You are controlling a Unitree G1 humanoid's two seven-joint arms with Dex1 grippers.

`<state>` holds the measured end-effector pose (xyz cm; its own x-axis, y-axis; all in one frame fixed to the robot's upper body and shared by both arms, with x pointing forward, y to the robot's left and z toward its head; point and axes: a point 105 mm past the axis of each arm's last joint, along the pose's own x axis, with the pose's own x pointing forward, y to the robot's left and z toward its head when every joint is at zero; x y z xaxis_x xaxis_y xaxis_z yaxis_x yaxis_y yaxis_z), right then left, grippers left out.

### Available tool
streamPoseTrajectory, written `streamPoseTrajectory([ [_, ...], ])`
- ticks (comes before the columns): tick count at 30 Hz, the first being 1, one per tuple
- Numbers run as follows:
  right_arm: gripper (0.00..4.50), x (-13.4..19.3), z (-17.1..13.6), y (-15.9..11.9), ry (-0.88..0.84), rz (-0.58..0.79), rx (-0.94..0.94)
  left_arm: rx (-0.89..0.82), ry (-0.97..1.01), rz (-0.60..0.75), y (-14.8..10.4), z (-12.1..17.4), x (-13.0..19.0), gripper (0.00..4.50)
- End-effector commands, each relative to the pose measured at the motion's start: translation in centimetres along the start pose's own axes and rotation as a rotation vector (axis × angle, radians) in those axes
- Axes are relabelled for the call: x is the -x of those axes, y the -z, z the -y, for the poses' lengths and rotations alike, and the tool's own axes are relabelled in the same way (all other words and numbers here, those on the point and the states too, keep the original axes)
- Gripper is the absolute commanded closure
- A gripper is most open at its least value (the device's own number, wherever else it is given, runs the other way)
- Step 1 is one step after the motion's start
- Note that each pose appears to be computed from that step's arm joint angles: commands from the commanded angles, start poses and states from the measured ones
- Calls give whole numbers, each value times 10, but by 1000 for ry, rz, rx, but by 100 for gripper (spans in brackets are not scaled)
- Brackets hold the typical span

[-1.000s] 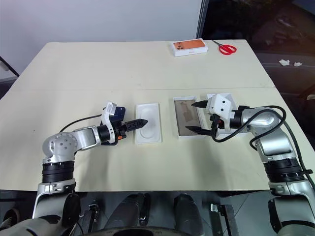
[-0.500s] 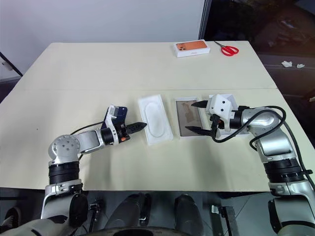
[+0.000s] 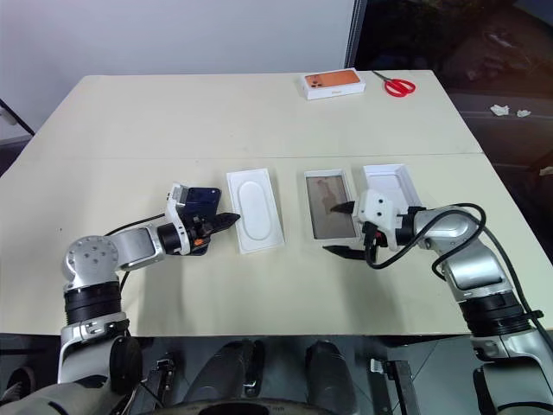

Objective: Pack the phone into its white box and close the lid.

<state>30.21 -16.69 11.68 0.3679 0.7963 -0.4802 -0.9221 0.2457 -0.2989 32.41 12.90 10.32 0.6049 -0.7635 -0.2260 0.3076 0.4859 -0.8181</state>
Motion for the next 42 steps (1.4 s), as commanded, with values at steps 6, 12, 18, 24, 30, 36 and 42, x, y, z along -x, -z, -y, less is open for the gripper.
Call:
streamPoseTrajectory([
  [6,56,-2,3,8,-79,-95,-25,-49,29,27,-12,11,13,450],
  [12,347,-7,3,16,-115,-141,-11,-76,35,47,-20,18,15,450],
  [18,446,-23,-9,-1,-167,-71,0,-122,69,94,-32,31,20,450],
  [24,446,-56,-40,-40,-227,73,17,-99,111,133,-47,42,22,450],
  [30,420,-72,-53,-51,-252,111,-4,-83,134,115,-44,47,18,450],
  [36,152,-60,-48,-56,-245,118,48,-78,142,66,-30,47,12,450],
  [42,102,-15,-25,-51,-180,115,-5,-83,157,21,-20,50,7,450],
])
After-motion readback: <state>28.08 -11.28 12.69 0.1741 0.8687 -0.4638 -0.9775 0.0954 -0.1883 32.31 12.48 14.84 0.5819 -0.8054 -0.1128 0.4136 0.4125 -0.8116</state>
